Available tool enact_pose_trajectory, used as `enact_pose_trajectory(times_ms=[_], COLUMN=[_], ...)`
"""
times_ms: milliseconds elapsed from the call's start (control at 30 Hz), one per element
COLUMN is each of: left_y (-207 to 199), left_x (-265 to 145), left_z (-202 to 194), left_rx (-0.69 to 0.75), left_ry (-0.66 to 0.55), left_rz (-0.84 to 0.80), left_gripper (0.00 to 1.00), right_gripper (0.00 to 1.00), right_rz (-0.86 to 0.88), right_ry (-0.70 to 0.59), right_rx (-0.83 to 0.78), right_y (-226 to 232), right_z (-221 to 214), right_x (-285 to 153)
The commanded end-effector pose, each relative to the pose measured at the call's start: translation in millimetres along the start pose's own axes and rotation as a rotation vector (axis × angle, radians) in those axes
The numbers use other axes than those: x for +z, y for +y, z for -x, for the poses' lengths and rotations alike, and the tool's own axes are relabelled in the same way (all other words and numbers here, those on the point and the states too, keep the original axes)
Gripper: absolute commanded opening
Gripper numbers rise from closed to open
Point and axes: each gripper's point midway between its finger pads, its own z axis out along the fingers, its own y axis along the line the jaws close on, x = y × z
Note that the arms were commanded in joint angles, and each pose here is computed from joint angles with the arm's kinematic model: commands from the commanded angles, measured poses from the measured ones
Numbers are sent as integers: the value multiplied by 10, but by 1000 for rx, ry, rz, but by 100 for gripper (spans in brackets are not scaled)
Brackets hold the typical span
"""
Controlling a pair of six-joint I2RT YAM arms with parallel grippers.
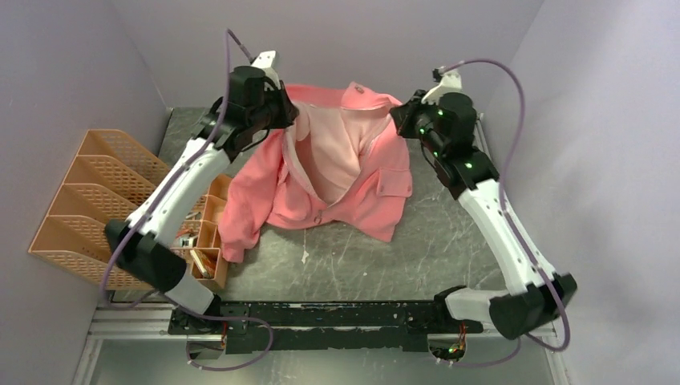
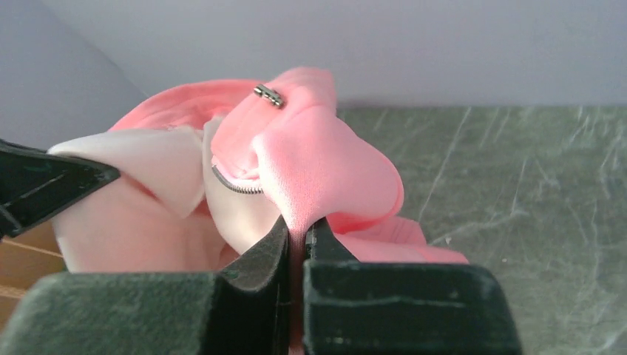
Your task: Zip up the jacket
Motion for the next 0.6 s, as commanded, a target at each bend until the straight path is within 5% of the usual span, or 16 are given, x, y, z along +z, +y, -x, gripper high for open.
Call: enact_pose_trajectory(times_ms=[0,333,567], left_y=[-382,-640,-626], left_x=[-840,-2043,-1982], left_z=[649,1315,1224], left_rx=[143,263,294], left_ry=[-220,-514,-494], left_rz=[-69,-166,-172], left_gripper=[8,8,8], right_gripper=[0,0,0], right_rz=[68,228,203], right_ry=[-137,-324,-336], right_rx=[-43,-52,-66], right_y=[199,616,576], right_z=[543,1279,1323], right_x=[-525,-1408,-1499])
